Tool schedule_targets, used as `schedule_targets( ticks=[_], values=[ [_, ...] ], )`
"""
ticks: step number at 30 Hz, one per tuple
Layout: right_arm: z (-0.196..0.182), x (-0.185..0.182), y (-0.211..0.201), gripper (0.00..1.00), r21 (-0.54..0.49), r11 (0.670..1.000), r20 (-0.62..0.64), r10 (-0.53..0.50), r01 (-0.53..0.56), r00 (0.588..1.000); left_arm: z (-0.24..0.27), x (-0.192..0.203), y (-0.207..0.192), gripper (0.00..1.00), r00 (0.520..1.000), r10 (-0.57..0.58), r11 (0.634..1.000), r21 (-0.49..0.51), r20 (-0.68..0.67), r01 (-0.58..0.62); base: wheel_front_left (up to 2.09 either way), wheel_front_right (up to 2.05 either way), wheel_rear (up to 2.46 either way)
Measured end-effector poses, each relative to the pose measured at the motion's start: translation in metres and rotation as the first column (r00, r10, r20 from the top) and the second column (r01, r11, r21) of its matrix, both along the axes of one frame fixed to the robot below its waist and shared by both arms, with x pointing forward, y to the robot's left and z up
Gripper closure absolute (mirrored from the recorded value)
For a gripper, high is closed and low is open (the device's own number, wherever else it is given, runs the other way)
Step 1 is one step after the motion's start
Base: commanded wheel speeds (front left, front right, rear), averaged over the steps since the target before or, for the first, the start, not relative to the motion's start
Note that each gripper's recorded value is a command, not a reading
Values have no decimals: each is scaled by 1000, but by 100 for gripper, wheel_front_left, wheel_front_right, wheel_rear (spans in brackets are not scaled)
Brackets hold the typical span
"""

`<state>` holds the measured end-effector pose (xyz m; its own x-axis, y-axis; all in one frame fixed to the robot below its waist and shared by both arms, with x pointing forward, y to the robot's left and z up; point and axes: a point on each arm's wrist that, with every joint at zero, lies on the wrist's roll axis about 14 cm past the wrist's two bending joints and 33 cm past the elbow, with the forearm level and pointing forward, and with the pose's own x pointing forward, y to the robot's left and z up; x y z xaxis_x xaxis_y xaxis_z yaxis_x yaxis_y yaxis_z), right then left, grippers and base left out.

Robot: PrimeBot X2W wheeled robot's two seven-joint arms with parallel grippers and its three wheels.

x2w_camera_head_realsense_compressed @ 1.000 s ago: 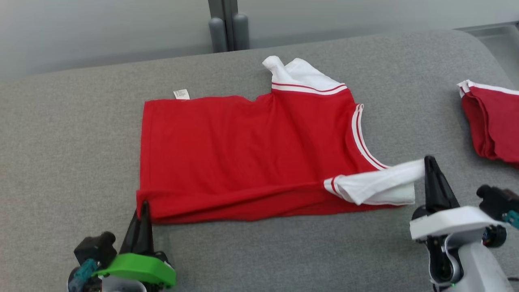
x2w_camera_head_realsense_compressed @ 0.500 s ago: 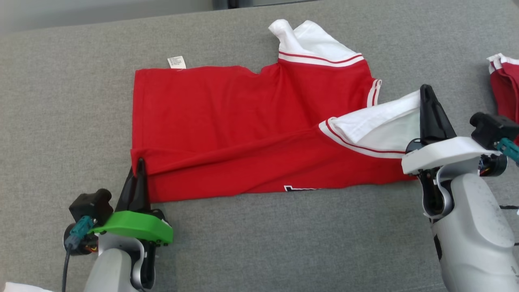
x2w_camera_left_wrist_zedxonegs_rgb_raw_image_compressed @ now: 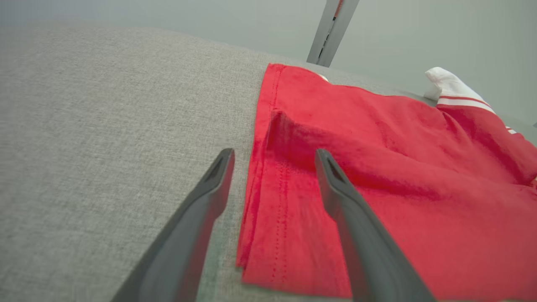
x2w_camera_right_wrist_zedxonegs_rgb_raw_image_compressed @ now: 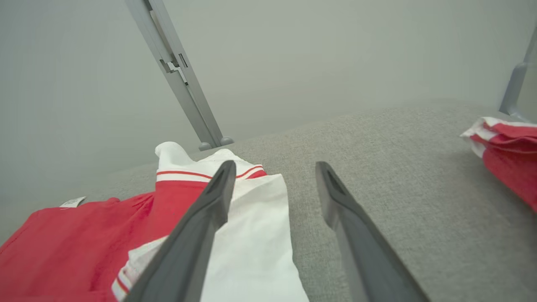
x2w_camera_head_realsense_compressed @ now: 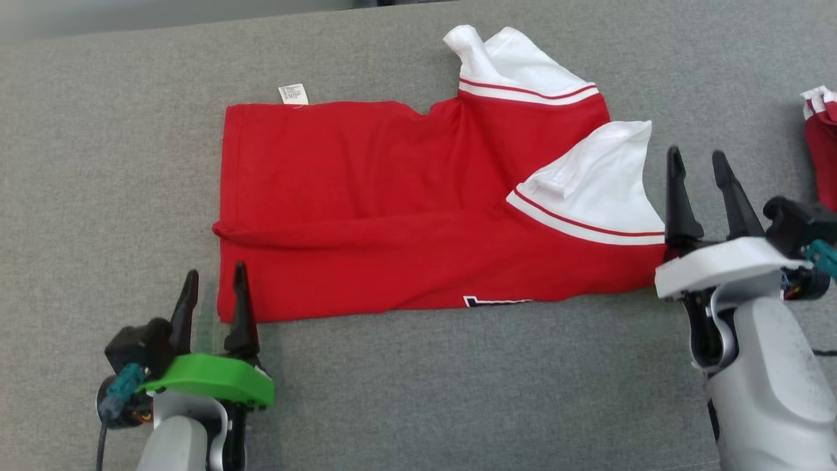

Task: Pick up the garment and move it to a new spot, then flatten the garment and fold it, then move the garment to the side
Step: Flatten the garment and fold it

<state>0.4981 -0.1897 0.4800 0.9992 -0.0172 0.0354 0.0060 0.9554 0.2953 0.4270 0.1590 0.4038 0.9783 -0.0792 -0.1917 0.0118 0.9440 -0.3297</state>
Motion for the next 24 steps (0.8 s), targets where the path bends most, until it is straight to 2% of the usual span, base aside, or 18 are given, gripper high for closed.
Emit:
schedule_targets(
  ticks=[4,12,19,20,21,22,24],
  values=[
    [-21,-23,-3,0,-47,999,-64,0,-3,998,-14,-18,-4,0,999,-19,1000,11,-50,19,0,0,0],
    [-67,-54,-2,0,-161,985,-212,24,-59,977,-44,-28,-4,0,988,-34,998,55,-152,43,0,0,0],
    [-105,-67,0,0,-186,977,-335,34,-101,942,-61,-27,-8,0,978,-54,995,66,-202,69,0,0,0],
    [-106,-67,1,42,-182,978,-338,36,-103,940,-63,-27,-9,57,976,-58,995,65,-209,73,0,0,0],
    [-108,-67,1,75,-177,979,-341,37,-102,939,-64,-27,-10,71,975,-60,995,61,-213,75,0,0,0],
    [-109,-67,2,100,-173,979,-346,39,-105,937,-65,-27,-12,100,974,-66,995,62,-218,81,0,0,0],
    [-109,-66,3,100,-156,983,-348,40,-100,937,-66,-27,-12,100,972,-69,995,58,-224,84,0,0,0]
  ],
)
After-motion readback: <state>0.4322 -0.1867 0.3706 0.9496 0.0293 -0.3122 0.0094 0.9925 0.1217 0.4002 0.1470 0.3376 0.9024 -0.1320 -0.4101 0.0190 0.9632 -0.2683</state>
